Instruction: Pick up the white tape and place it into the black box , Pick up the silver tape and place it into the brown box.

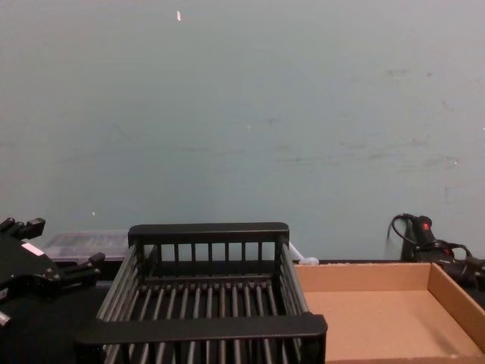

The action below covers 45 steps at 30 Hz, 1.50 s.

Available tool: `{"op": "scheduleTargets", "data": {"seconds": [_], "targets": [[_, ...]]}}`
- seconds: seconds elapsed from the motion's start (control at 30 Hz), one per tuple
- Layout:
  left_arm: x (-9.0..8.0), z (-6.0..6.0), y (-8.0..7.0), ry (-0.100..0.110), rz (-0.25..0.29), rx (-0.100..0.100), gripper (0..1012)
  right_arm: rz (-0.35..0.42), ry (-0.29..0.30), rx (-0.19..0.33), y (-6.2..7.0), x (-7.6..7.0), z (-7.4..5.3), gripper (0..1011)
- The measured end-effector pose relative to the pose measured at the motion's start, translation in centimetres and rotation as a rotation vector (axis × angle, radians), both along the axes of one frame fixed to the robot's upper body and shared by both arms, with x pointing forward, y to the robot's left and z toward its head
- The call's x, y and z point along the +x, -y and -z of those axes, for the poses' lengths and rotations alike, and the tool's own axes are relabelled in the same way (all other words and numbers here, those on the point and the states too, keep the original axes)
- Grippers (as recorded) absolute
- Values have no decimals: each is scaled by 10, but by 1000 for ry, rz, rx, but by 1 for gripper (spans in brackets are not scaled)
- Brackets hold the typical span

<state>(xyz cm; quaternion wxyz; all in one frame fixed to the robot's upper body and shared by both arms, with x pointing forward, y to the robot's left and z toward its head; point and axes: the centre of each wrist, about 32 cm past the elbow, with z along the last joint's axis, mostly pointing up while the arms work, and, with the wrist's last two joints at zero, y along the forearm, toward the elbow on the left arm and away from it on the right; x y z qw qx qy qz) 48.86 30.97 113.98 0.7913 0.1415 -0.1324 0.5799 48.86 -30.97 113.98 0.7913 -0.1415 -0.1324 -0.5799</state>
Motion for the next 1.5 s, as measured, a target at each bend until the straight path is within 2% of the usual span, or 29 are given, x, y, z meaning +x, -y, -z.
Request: {"op": "scheduleTargets", "data": {"seconds": [1.5], "targets": [[0, 0, 0, 0, 0, 0, 1001, 0, 0, 0, 0, 0, 0, 1002]]}}
